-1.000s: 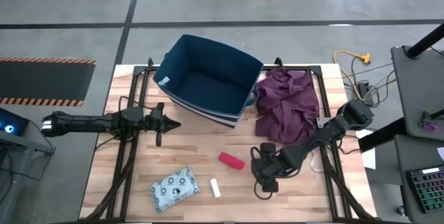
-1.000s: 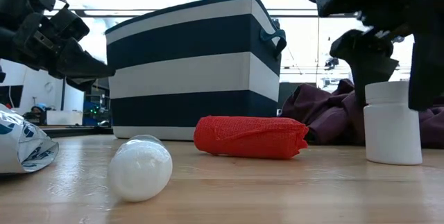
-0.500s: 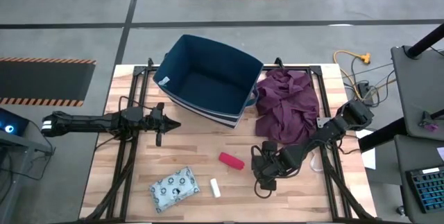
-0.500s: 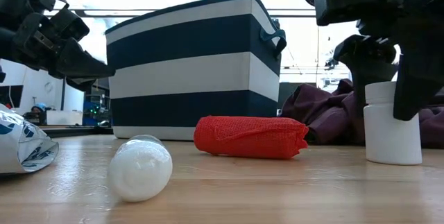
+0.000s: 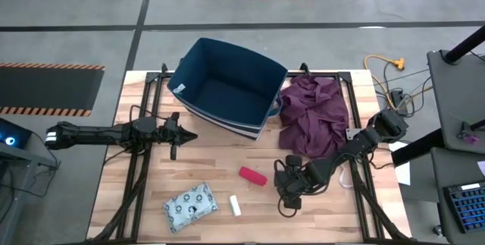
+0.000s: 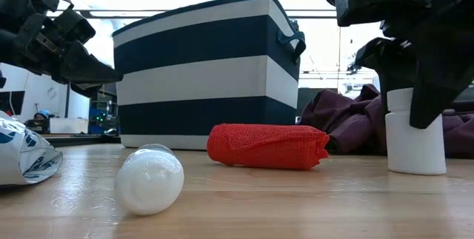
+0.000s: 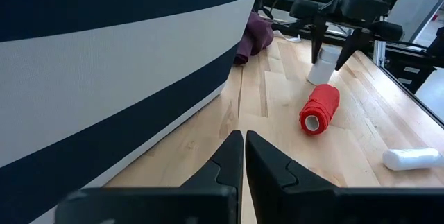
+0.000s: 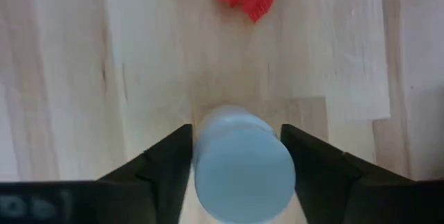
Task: Pick & place medical supplies in basket/bin
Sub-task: Put the white pill bottle into the blue bin
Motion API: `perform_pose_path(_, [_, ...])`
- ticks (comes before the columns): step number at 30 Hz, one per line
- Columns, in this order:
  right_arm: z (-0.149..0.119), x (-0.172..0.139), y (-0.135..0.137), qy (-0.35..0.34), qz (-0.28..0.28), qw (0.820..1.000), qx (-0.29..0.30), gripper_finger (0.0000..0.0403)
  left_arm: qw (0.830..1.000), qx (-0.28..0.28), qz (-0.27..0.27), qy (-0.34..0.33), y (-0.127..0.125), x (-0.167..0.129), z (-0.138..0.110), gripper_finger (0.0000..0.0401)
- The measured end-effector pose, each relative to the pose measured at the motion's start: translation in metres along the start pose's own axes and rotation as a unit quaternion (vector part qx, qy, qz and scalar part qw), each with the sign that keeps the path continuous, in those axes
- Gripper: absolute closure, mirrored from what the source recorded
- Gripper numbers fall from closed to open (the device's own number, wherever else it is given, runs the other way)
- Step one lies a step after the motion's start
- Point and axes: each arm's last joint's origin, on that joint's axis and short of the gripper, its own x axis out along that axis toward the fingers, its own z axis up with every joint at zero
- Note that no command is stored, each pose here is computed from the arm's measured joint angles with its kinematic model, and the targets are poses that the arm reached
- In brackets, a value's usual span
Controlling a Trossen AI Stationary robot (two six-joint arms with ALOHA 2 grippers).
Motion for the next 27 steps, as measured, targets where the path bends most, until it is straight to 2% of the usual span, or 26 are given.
perform_pose_path(4, [0.007, -0.004, 0.002, -0.011, 0.008, 1.0, 0.004, 0.0236, 1.0, 0.0, 0.0, 0.0, 0.0, 0.0, 0.0, 0.0401])
perform_pose_path(7, [0.022, -0.015, 0.001, -0.035, 0.02, 0.999, 0.015, 0.0246, 1.0, 0.0, 0.0, 0.0, 0.0, 0.0, 0.0, 0.0401])
perform_pose_path(11, [0.058, -0.04, -0.003, -0.094, 0.031, 0.995, 0.017, 0.0244, 1.0, 0.0, 0.0, 0.0, 0.0, 0.0, 0.0, 0.0401])
perform_pose_path(15, [0.101, -0.078, -0.015, -0.181, 0.026, 0.983, 0.02, 0.0238, 1.0, 0.0, 0.0, 0.0, 0.0, 0.0, 0.0, 0.0401])
perform_pose_path(21, [0.155, -0.138, -0.055, -0.293, 0.014, 0.955, 0.052, 0.0241, 1.0, 0.0, 0.0, 0.0, 0.0, 0.0, 0.0, 0.0401])
perform_pose_path(27, [0.188, -0.169, -0.122, -0.348, -0.056, 0.933, 0.068, 0.0242, 1.0, 0.0, 0.0, 0.0, 0.0, 0.0, 0.0, 0.0401])
